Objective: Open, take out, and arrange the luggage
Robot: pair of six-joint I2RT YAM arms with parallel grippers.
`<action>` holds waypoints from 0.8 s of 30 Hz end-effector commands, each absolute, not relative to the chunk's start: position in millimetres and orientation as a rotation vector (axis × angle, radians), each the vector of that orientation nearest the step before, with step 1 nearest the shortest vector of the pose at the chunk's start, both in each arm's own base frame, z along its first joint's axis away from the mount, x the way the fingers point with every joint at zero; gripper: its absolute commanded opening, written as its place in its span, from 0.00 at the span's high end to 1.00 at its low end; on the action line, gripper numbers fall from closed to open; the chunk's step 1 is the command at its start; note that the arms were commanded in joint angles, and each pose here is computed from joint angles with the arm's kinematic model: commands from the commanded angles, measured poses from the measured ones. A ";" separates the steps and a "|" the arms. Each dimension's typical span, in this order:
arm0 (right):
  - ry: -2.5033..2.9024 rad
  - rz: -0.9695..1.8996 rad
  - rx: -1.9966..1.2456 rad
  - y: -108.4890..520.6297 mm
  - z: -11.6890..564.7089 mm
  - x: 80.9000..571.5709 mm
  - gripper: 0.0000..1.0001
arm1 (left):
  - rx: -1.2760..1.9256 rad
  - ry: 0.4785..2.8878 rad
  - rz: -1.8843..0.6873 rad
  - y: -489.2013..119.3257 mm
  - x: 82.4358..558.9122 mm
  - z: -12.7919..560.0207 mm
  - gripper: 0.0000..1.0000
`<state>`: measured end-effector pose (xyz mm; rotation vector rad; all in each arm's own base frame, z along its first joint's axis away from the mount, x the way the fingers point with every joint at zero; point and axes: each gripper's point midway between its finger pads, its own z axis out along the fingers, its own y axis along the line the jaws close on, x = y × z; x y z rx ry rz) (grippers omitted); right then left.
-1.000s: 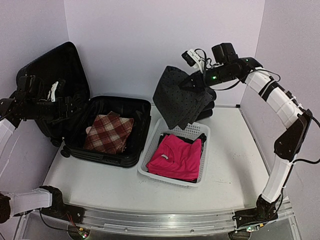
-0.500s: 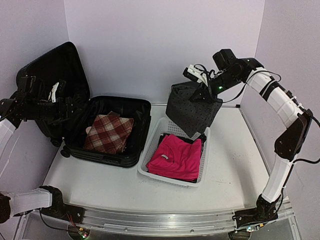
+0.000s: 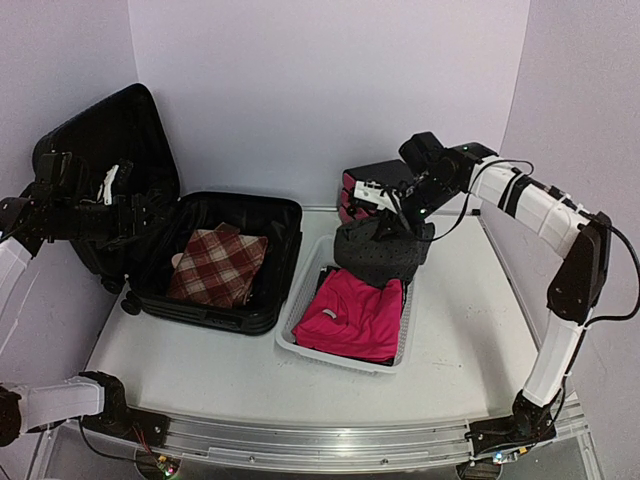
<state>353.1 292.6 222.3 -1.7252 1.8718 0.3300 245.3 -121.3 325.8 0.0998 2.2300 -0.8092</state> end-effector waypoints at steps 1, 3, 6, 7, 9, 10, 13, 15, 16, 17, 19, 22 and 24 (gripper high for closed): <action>1.839 0.211 -1.733 319.5 215.8 351.2 1.00 | 0.120 2.178 -0.829 -124.4 247.5 341.5 0.18; 1.870 0.205 -1.745 327.4 204.3 341.9 1.00 | 0.124 2.178 -0.831 -125.0 247.3 340.9 0.18; 1.911 0.241 -1.747 336.9 191.4 325.4 1.00 | 0.127 2.182 -0.834 -125.4 247.4 339.4 0.18; 1.924 0.231 -1.752 338.9 186.1 319.0 1.00 | 0.127 2.181 -0.833 -125.2 246.9 339.4 0.18; 1.943 0.221 -1.766 344.6 177.2 305.3 1.00 | 0.127 2.185 -0.831 -125.0 246.9 337.3 0.18; 1.964 0.225 -1.758 346.1 173.1 300.1 1.00 | 0.128 2.188 -0.832 -125.2 246.8 336.1 0.18; 2.017 0.232 -1.739 346.0 160.1 285.2 1.00 | 0.129 2.197 -0.832 -125.4 246.9 332.2 0.18; 2.034 0.242 -1.732 345.0 150.0 274.8 0.99 | 0.127 2.203 -0.828 -124.9 246.7 329.1 0.18; 2.043 0.257 -1.725 345.5 145.5 270.2 0.95 | 0.125 2.209 -0.825 -124.6 246.7 327.0 0.18; 2.050 0.285 -1.712 347.7 143.4 265.6 0.92 | 0.123 2.214 -0.823 -124.3 247.1 325.0 0.18; 2.067 0.320 -1.679 352.8 141.5 259.2 0.91 | 0.122 2.224 -0.822 -124.6 248.4 321.7 0.18; 2.096 0.319 -1.626 355.8 139.7 256.6 0.91 | 0.118 2.228 -0.822 -124.6 250.2 320.4 0.18; 2.120 0.337 -1.564 357.8 141.0 257.2 0.95 | 0.114 2.228 -0.822 -124.5 250.8 320.4 0.18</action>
